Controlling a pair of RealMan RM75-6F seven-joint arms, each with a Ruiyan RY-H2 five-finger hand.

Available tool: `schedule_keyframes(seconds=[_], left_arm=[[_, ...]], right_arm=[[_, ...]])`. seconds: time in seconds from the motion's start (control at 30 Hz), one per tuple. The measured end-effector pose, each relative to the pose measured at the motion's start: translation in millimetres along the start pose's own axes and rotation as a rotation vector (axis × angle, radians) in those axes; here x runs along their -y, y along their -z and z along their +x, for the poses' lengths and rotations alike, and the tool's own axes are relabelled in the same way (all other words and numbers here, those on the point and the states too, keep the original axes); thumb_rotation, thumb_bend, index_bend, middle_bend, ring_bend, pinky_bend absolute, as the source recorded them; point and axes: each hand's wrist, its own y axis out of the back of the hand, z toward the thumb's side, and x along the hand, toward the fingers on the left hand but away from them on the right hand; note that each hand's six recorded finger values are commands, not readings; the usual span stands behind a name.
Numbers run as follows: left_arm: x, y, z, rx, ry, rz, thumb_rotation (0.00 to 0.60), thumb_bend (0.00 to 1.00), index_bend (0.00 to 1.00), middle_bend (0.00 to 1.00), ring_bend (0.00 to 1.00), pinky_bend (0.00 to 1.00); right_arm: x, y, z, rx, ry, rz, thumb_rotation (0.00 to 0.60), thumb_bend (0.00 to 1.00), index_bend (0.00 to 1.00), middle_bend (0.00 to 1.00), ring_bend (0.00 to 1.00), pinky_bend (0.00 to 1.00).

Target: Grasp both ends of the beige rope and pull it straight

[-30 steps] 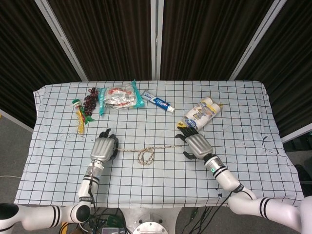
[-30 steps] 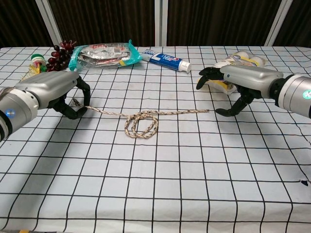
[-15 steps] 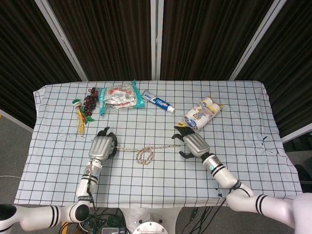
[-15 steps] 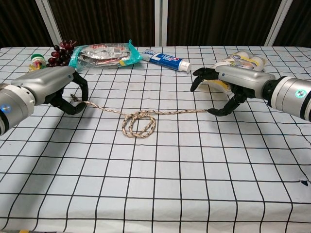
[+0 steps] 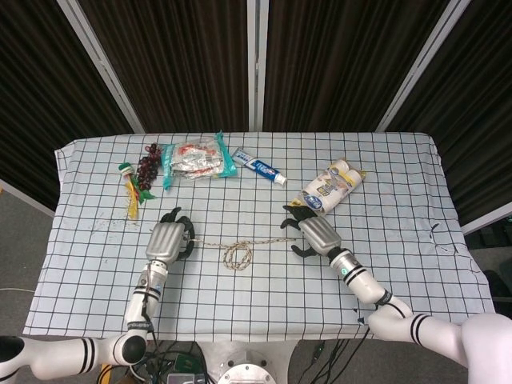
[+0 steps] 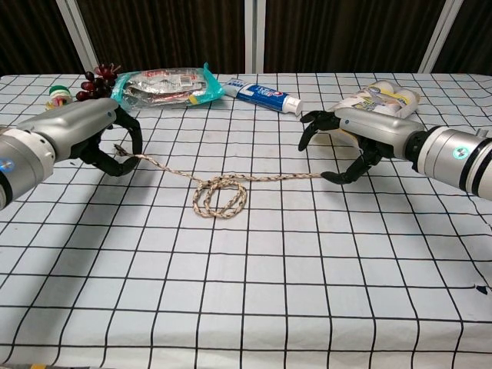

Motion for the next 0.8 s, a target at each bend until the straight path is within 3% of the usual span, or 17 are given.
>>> schedule_keyframes(seconds=[0.43,0.8], left_arm=[[0,2,0,-0.003,0.001,-0.003,0.600,0.43,0.62,0.31,0.08,0.17],[0,3,0,-0.007,-0.001,-0.007,0.600,0.43,0.62,0.33,0.08,0.17]], right_arm=[[13,0,-7,0.015,-0.026,0.041,0.600,0.31,0.33,0.03,0.00,0.00],[14,-5,-13,0.014,0.001,0.069,0.600,0.31,0.39,0.04,0.00,0.00]])
